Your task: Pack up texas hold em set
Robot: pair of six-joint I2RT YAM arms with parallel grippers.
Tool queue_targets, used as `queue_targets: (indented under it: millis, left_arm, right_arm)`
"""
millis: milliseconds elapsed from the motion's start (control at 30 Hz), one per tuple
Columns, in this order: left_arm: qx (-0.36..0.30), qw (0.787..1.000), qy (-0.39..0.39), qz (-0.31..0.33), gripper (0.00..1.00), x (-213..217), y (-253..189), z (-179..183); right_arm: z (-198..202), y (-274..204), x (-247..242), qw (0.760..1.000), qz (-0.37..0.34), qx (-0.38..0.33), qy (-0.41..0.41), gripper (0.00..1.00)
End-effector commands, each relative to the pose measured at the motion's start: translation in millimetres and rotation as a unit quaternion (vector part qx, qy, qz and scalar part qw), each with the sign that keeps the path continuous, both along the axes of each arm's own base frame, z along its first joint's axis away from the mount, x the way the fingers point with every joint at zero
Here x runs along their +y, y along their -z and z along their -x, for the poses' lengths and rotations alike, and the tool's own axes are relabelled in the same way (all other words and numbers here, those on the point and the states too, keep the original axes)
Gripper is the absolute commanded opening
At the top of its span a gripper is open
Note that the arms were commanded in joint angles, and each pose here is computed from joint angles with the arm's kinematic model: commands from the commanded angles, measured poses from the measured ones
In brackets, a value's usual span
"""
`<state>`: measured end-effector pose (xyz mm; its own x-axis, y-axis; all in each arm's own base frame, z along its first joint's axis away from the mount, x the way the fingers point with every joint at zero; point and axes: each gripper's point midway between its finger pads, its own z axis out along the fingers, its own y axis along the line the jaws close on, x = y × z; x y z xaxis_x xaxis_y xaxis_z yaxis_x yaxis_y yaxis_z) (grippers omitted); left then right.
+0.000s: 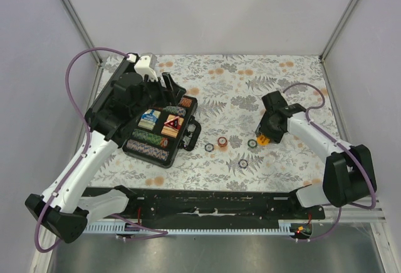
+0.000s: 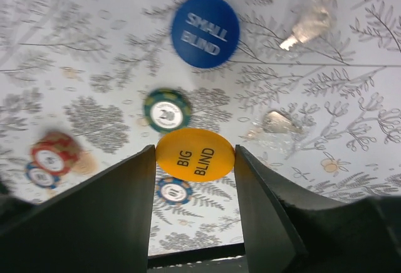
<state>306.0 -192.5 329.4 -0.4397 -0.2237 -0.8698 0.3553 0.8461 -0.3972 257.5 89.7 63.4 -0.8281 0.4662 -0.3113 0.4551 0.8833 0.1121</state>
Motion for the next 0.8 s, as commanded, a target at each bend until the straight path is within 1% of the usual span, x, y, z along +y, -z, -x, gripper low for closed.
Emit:
queue_targets:
  millis: [0,100,233,333,467,533,567,633,767]
  left_arm:
    - [-0.040,0.999,-0.026,0.001,0.75,13,-24,1]
    - [-0.052,0.998,-0.047,-0.001,0.75,23,-31,2]
    - [-0.069,0.995,-0.074,-0.009,0.75,38,-41,8]
    - [-0.082,0.992,-0.093,-0.014,0.75,51,-49,13]
    - [-0.094,0.988,-0.124,-0.020,0.75,68,-56,21]
    - [-0.101,0.985,-0.139,-0.024,0.75,78,-61,26]
    - [-0.107,0.983,-0.145,-0.024,0.75,82,-64,29]
    - [-0.110,0.981,-0.156,-0.028,0.75,89,-65,33]
    - [-0.115,0.979,-0.166,-0.029,0.75,98,-66,40]
  right_arm:
    - [-29,-40,20,0.997,-0.027,-0.060,-0.027,0.51]
    - [-48,-53,46,0.993,-0.047,-0.090,-0.064,0.52]
    - [-77,-76,98,0.980,-0.065,-0.133,-0.136,0.52]
    - [-93,-91,149,0.963,-0.075,-0.159,-0.202,0.53]
    - [-109,-114,218,0.932,-0.104,-0.198,-0.286,0.53]
    - [-112,-121,251,0.915,-0.114,-0.214,-0.323,0.53]
    - [-114,-116,264,0.911,-0.114,-0.212,-0.336,0.53]
    - [-116,-120,288,0.898,-0.115,-0.223,-0.360,0.54]
    - [-106,-116,327,0.879,-0.116,-0.228,-0.403,0.54]
